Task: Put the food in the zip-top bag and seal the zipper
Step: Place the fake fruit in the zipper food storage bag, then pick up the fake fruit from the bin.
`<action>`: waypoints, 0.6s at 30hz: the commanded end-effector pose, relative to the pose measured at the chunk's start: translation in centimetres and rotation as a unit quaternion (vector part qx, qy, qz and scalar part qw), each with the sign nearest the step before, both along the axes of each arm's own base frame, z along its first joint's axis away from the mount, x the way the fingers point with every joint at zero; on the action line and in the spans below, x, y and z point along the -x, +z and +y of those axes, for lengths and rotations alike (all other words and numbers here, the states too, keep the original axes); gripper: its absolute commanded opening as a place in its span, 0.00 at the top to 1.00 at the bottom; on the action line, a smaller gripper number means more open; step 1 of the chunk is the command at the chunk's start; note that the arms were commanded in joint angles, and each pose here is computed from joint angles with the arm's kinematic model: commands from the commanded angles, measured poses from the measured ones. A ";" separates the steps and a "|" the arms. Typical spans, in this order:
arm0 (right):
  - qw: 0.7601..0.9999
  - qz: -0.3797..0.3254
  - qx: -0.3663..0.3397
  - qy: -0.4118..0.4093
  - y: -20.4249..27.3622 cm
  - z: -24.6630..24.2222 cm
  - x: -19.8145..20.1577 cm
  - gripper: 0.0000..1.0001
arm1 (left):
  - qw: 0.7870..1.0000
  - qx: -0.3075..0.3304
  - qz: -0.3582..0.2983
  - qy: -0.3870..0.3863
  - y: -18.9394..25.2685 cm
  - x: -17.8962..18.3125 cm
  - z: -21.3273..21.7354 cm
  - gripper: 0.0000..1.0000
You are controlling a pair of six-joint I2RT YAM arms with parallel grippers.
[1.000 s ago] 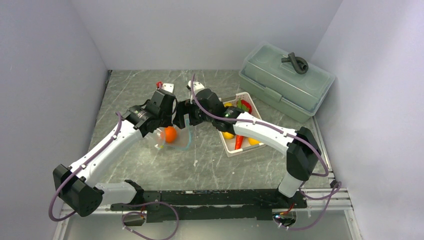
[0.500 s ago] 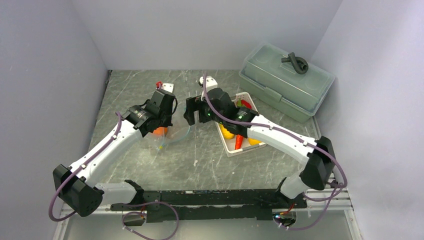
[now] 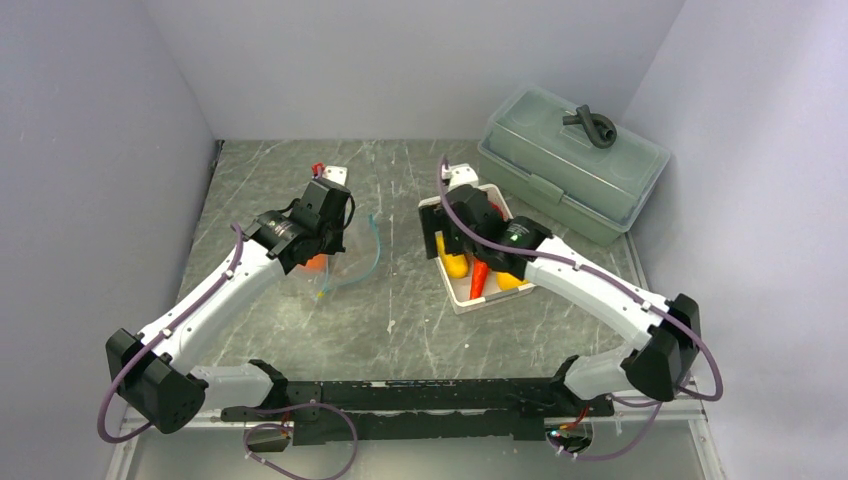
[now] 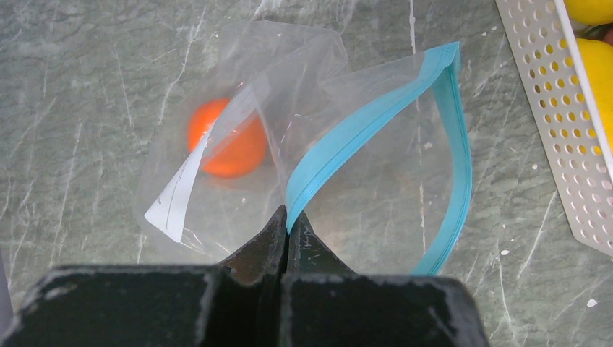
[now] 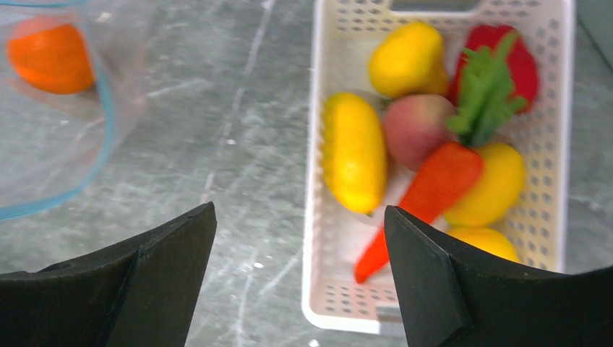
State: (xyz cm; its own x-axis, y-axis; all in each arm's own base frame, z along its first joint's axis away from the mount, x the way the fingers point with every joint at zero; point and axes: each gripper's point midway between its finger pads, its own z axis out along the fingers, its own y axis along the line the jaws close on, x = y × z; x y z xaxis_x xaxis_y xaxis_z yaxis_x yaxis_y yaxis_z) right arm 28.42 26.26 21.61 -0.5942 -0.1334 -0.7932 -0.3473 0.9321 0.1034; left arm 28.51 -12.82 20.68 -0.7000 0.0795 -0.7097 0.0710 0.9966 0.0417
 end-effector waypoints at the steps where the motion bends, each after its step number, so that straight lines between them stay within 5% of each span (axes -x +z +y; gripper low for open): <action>1: 0.996 0.029 0.064 -0.061 -0.7 -5.9 0.7 0.11 | 1.000 0.017 -0.010 0.000 0.5 -0.1 -0.3 1.00; 18: 0.958 0.170 0.163 -0.164 -8.7 -13.5 2.2 0.09 | 1.000 0.015 -0.006 -0.003 0.3 -0.2 -0.4 1.00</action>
State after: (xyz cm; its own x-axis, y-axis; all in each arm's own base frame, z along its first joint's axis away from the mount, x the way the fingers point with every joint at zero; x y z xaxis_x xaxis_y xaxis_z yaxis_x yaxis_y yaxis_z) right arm 26.70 14.41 14.52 -0.8316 -0.1187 -0.5425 -0.0809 0.9924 -0.0932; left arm 28.44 -12.99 20.62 -0.7029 0.0798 -0.7068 0.0784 0.9963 0.0345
